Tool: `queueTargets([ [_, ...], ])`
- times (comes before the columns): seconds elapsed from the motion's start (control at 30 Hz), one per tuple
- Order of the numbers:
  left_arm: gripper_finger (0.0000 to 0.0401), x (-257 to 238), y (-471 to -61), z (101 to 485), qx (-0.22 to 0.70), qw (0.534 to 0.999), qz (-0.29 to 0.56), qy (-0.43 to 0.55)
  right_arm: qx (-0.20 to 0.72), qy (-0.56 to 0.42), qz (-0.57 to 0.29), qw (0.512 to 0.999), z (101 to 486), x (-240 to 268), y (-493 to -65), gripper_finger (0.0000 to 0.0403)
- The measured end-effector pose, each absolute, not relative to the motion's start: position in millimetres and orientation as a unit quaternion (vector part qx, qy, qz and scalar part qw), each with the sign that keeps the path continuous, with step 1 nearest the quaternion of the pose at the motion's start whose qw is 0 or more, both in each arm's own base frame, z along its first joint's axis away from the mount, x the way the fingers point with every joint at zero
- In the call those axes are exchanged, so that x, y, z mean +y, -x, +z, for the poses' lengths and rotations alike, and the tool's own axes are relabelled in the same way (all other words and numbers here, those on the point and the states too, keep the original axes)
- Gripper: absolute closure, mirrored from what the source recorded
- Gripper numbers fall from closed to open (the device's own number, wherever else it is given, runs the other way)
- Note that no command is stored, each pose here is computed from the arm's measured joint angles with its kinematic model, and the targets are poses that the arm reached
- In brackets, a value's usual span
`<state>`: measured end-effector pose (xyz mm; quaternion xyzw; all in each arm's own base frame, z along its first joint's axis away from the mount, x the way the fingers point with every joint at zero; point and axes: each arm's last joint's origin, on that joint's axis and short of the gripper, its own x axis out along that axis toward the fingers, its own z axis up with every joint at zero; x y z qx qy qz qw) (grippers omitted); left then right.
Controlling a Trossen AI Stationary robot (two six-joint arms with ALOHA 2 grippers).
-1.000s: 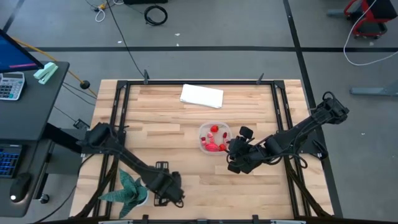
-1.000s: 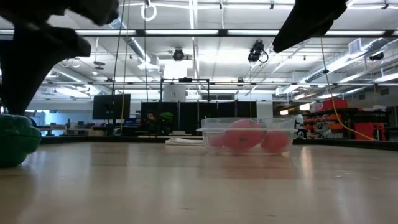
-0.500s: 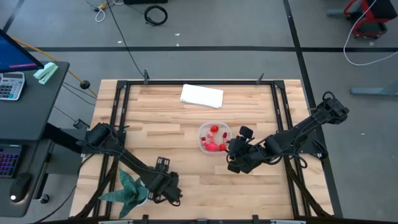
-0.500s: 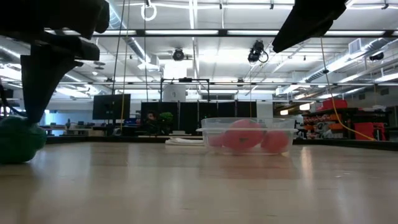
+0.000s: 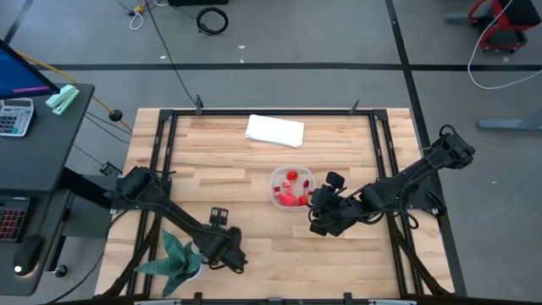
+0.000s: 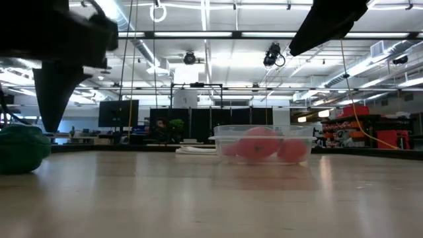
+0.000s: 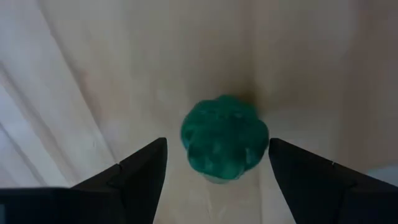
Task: Pick and placing Produce into tupperware
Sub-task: Put the green bell pepper into the transparent bin
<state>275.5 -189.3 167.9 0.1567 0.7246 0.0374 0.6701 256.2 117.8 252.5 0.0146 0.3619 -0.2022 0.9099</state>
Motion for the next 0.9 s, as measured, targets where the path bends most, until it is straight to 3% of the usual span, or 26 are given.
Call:
queueTargets([
  [0.5, 0.0115, -180, -267, 142, 0.726, 0.671, 0.059, -0.142, 0.361, -0.013, -0.204, 0.91, 253, 118, -256, 0.0238],
  [0.7, 0.0159, -172, -274, 142, 0.713, 0.682, 0.077, -0.143, 0.36, -0.013, -0.204, 0.91, 253, 118, -256, 0.0238],
  [0.9, 0.0195, -156, -292, 152, 0.674, 0.709, 0.149, -0.146, 0.36, -0.012, -0.204, 0.91, 253, 118, -256, 0.0238],
])
